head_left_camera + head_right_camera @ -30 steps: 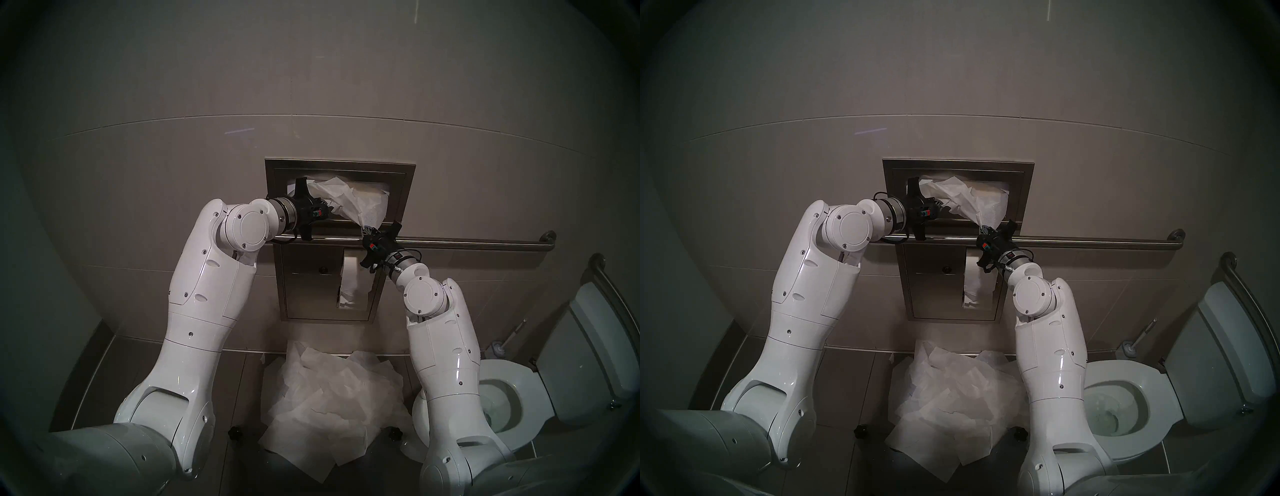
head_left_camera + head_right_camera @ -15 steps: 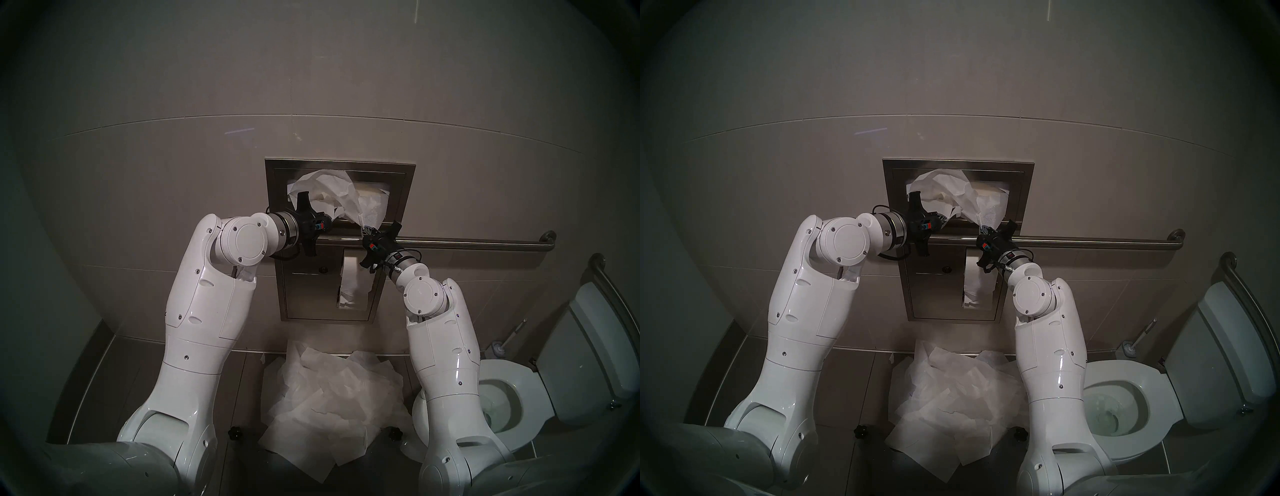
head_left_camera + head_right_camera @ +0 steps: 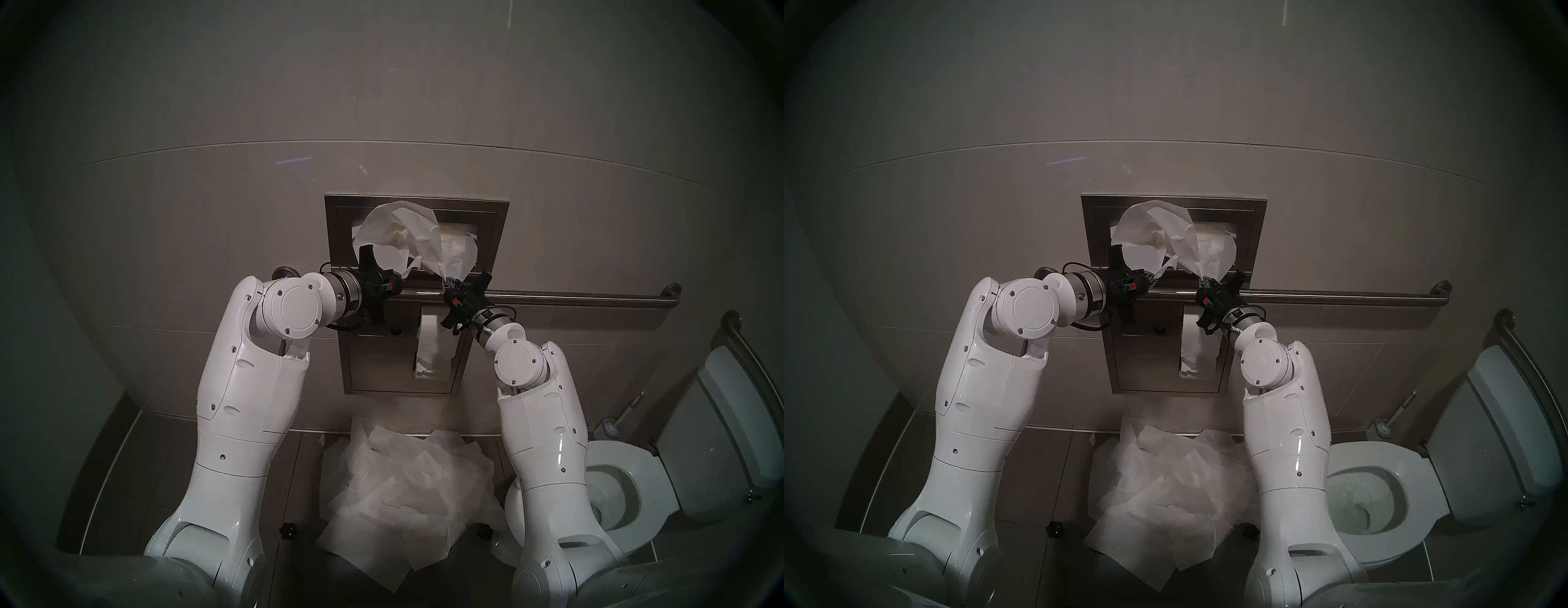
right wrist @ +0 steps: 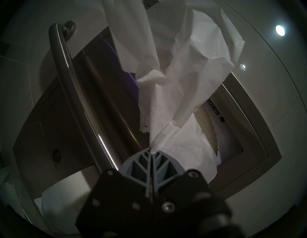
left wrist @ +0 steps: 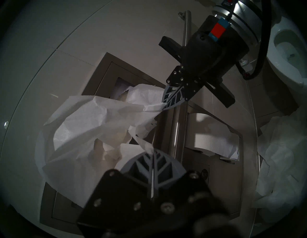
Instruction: Take out a toilet seat cover
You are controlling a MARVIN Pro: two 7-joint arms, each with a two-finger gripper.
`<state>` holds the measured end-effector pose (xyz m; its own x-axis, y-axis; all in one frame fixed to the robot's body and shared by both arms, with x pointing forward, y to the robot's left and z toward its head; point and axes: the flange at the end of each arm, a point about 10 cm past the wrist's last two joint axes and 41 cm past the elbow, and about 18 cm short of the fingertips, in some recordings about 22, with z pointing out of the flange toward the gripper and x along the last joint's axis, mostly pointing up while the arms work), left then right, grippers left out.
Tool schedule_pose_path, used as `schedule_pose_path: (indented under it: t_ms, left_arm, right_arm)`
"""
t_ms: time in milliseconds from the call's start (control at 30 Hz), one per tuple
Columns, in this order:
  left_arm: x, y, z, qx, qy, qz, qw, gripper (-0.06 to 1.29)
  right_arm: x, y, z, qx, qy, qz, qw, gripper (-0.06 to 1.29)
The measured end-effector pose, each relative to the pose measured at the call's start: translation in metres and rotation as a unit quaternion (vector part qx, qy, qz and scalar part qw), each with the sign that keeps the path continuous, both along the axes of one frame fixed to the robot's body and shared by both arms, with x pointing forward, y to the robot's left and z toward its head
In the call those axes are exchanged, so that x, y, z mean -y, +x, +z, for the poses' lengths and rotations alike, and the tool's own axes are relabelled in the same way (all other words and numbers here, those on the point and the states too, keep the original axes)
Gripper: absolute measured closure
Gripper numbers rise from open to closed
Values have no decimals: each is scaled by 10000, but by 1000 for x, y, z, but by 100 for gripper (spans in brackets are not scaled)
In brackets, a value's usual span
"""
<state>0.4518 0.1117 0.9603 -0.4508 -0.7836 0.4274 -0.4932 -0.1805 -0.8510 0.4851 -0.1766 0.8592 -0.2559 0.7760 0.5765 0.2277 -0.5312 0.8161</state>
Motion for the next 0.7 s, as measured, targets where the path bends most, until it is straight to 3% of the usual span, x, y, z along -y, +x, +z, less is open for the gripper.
schedule_pose_path:
  t_ms: [433, 533, 700]
  left_arm:
    - [-2, -6, -2, -2, -40, 15, 10000, 124]
    - [-2, -7, -3, -9, -47, 19, 10000, 105]
    - [-2, -8, -4, -17, -57, 22, 10000, 105]
  right_arm:
    - [0, 0, 0, -2, 3, -1, 10000, 127]
    - [0, 0, 0, -2, 2, 1, 10000, 127]
    - [0, 0, 0, -2, 2, 2, 10000, 127]
